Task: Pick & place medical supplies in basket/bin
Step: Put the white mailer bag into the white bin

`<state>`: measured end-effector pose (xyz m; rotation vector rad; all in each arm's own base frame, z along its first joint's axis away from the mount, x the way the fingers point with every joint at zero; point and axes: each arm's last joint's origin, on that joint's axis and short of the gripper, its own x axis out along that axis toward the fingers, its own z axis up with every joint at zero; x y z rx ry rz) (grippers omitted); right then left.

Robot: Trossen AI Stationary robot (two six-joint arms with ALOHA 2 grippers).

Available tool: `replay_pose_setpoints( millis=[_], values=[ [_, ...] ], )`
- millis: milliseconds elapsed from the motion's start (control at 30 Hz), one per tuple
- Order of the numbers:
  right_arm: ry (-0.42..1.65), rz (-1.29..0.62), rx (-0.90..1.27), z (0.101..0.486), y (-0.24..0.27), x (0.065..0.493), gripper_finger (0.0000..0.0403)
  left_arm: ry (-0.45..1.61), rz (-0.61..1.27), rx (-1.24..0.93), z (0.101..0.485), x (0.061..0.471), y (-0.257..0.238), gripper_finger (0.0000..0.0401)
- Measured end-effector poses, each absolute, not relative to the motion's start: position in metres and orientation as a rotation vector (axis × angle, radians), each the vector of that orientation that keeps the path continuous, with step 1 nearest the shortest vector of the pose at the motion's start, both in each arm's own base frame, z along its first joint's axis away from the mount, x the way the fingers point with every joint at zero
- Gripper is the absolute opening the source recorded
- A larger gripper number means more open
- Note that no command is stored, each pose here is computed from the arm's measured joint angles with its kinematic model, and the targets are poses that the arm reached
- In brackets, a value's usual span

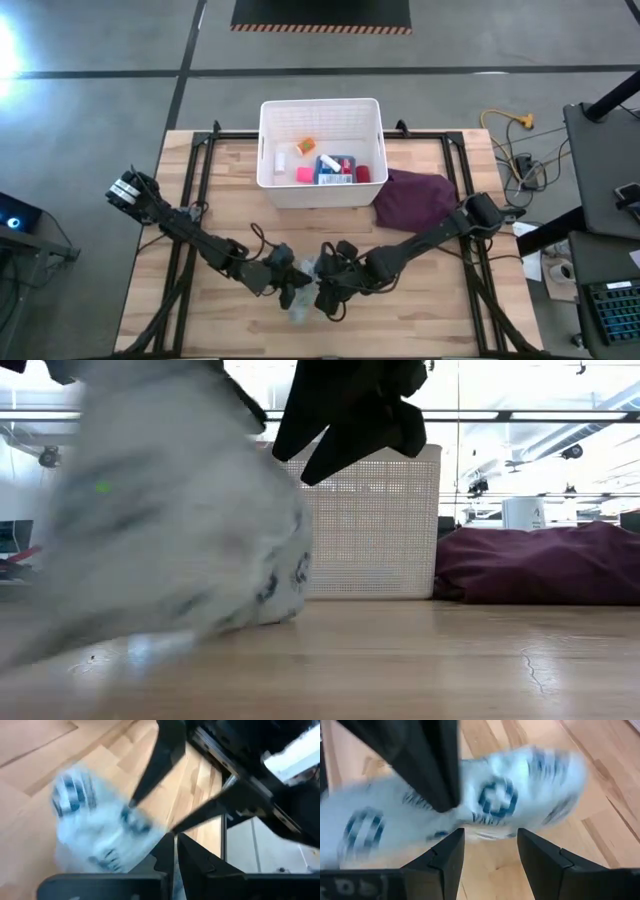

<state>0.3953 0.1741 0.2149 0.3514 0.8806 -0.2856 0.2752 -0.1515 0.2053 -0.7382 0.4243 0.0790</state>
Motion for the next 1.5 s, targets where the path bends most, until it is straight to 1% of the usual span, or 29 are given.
replay_pose_setpoints(
  millis=[167,333,567,633,767,833,900,1000,1200,1267,1367,1500],
  values=[
    [0.891,-0.266,0.313,0.215,0.174,0.395,0.0173,0.385,0.058,-0.762,0.2,0.283,-0.155,0.0006],
    [0.923,-0.278,0.286,0.214,0.173,0.391,0.0173,0.405,0.064,-0.777,0.192,0.286,-0.156,0.0006],
    [0.954,-0.278,0.221,0.216,0.17,0.387,0.0173,0.403,0.102,-0.738,0.201,0.279,-0.151,0.0006],
    [0.955,-0.276,0.217,0.216,0.17,0.387,0.0173,0.475,0.17,-0.706,0.208,0.272,-0.147,0.0006],
    [0.958,-0.281,0.217,0.215,0.167,0.388,0.0173,0.721,0.438,-0.571,0.229,0.247,-0.136,0.0006],
    [0.96,-0.276,0.223,0.214,0.167,0.388,0.0173,0.823,0.526,-0.492,0.243,0.236,-0.132,0.0012],
    [0.963,-0.24,0.256,0.215,0.166,0.39,0.0173,0.881,0.583,-0.454,0.249,0.229,-0.13,0.0027],
    [0.957,-0.196,0.302,0.213,0.167,0.393,0.0173,0.885,0.598,-0.478,0.244,0.228,-0.129,0.007],
    [0.95,-0.133,0.355,0.211,0.168,0.396,0.0174,0.954,0.599,-0.63,0.205,0.218,-0.126,0.0179],
    [0.945,-0.126,0.358,0.212,0.168,0.396,0.0174,0.947,0.588,-0.666,0.199,0.212,-0.122,0.0205],
    [0.923,-0.078,0.386,0.214,0.172,0.399,0.0174,0.897,0.541,-0.759,0.193,0.206,-0.112,0.0224],
    [0.87,-0.01,0.427,0.21,0.182,0.406,0.0174,0.827,0.427,-0.918,0.178,0.198,-0.099,0.0227]
  ],
)
